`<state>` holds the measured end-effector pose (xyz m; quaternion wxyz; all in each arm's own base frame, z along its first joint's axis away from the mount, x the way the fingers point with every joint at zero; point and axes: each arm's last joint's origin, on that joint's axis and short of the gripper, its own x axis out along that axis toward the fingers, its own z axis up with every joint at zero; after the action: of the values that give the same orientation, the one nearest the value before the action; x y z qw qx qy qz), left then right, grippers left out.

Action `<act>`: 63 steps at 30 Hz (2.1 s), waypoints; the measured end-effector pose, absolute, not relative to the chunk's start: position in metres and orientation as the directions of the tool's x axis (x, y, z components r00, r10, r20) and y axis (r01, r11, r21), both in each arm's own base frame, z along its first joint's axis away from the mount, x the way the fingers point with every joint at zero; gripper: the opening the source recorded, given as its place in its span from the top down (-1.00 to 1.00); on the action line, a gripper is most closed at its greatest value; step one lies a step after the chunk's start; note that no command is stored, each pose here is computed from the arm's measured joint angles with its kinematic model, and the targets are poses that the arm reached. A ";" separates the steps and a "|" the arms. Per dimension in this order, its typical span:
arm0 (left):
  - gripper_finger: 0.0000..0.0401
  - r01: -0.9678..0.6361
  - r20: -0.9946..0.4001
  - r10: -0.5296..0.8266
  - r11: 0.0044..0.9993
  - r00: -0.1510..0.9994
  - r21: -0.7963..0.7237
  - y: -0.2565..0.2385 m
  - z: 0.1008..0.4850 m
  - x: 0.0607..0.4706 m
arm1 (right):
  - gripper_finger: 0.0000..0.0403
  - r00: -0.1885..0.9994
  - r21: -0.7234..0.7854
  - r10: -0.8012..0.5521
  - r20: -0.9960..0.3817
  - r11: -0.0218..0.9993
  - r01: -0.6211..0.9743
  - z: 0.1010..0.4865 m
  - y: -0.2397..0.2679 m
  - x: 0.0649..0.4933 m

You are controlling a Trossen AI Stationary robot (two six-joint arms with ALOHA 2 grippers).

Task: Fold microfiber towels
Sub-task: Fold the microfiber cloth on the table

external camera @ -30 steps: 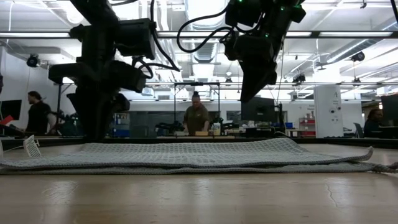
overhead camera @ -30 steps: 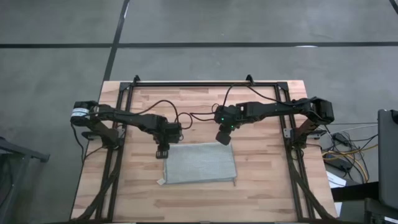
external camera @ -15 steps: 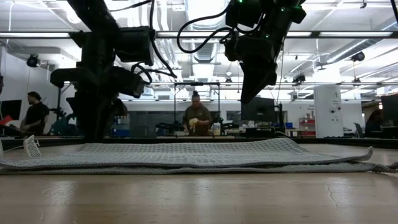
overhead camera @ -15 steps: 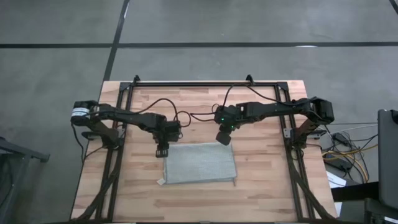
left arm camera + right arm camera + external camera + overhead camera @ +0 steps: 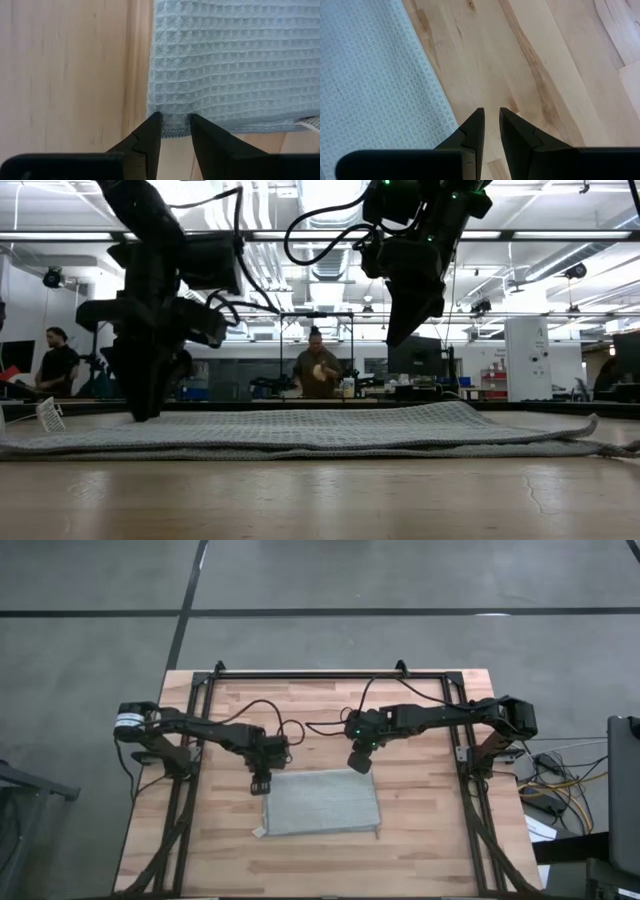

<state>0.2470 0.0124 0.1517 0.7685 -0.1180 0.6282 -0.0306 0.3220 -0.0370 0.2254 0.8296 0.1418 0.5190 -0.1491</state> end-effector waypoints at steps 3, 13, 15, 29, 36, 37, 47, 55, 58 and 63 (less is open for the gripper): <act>0.45 -0.111 -0.959 -0.196 0.969 0.207 -0.222 0.012 0.149 0.246 | 0.72 0.417 0.080 -0.100 -0.903 0.916 0.394 0.225 -0.037 0.322; 0.45 -0.122 -0.968 -0.112 0.982 0.223 -0.141 0.016 0.153 0.249 | 0.72 0.420 0.073 -0.100 -0.902 0.923 0.379 0.226 -0.037 0.322; 0.45 -0.122 -0.968 -0.113 0.982 0.222 -0.143 0.015 0.153 0.249 | 0.72 0.420 0.074 -0.101 -0.902 0.922 0.379 0.226 -0.037 0.322; 0.48 -0.099 -0.966 -0.130 0.983 0.221 -0.155 0.015 0.153 0.249 | 0.72 0.420 0.073 -0.101 -0.902 0.923 0.379 0.226 -0.037 0.322; 0.85 -0.093 -0.967 -0.131 0.984 0.217 -0.155 0.015 0.152 0.248 | 0.72 0.420 0.073 -0.101 -0.902 0.923 0.379 0.226 -0.037 0.322; 0.92 -0.087 -0.967 -0.132 0.984 0.216 -0.153 0.015 0.152 0.248 | 0.72 0.420 0.073 -0.101 -0.902 0.923 0.378 0.226 -0.037 0.322; 0.97 -0.084 -0.969 -0.124 0.986 0.216 -0.145 0.015 0.152 0.248 | 0.72 0.420 0.073 -0.101 -0.902 0.923 0.379 0.226 -0.037 0.322; 0.99 -0.090 -0.963 -0.119 0.985 0.243 -0.144 0.015 0.159 0.253 | 0.72 0.414 0.071 -0.100 -0.905 0.923 0.379 0.225 -0.037 0.321; 0.99 -0.089 -0.961 -0.118 0.986 0.251 -0.144 0.016 0.162 0.254 | 0.72 0.411 0.077 -0.100 -0.906 0.917 0.392 0.225 -0.037 0.321; 0.99 -0.093 -0.966 -0.120 0.985 0.227 -0.144 0.015 0.161 0.252 | 0.72 0.397 0.077 -0.098 -0.913 0.913 0.401 0.221 -0.037 0.319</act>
<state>0.2518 0.0153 0.1614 0.7786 -0.0854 0.6216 -0.0087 0.3188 -0.0367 0.2212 0.8232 0.1438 0.5279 -0.1515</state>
